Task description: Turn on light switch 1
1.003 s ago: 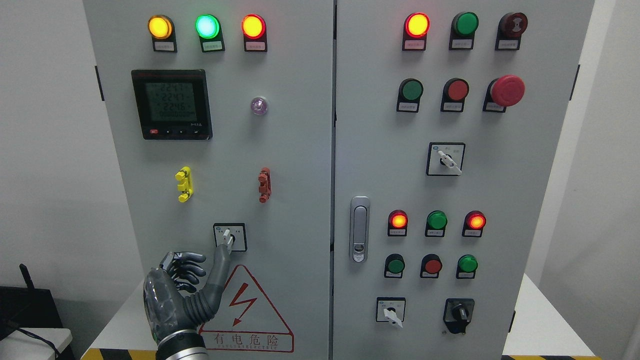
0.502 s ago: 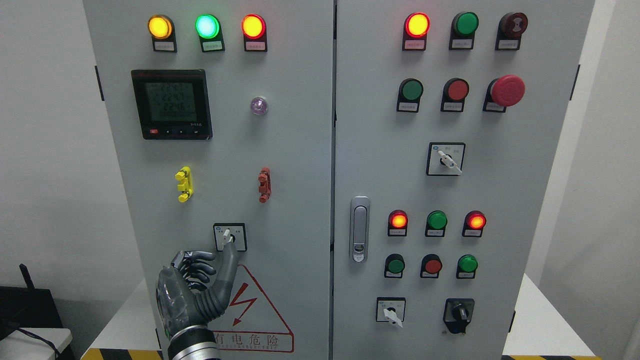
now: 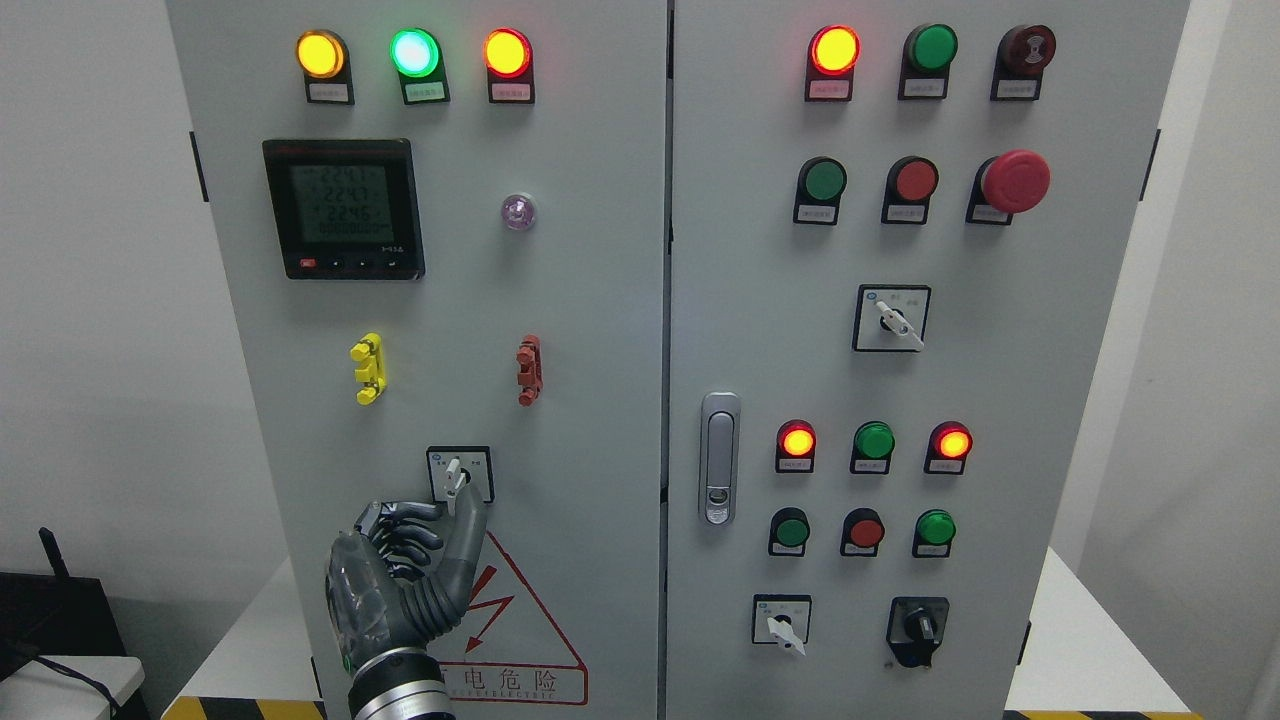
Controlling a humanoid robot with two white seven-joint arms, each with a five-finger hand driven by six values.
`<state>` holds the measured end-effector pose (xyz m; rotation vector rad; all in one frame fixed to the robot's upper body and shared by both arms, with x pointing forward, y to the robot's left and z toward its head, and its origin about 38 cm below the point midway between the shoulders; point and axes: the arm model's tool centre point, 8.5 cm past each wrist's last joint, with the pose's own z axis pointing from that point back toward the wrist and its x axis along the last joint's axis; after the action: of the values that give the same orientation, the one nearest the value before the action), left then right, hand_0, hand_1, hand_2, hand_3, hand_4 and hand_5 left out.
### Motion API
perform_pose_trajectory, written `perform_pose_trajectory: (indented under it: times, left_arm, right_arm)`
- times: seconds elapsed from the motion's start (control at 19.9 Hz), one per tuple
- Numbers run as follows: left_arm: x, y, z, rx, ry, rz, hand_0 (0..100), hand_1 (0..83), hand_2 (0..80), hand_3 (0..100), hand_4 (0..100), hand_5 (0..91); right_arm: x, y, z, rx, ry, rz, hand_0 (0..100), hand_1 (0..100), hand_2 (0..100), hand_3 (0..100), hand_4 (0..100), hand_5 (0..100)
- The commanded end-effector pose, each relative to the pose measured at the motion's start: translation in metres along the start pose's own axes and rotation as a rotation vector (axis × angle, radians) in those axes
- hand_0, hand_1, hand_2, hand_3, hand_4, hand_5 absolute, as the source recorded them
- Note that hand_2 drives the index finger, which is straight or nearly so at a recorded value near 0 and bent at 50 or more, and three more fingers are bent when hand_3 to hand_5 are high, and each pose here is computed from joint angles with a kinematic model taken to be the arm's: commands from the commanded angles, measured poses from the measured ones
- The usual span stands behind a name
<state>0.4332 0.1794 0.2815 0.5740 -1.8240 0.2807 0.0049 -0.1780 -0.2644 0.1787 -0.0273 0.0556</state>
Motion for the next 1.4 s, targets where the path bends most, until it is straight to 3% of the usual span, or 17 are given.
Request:
perform_pose_trajectory:
  times: [0.0,1.35]
  left_arm:
    - [0.0031,-0.0051,-0.0029,-0.006,-0.004,0.001,11,52.2,55.8,81,83,72.2]
    - [0.0046,-0.0118,-0.0065,-0.015,0.025,0.026,19,47.9,57.1,81,83,72.0]
  right_arm:
    - [0.0005,-0.0001,0.0,-0.002,-0.004,-0.018,12,39,0,0,0,0]
    - [0.0,0.0,0.0,0.0,-0.002,-0.017,12,39,0,0,0,0]
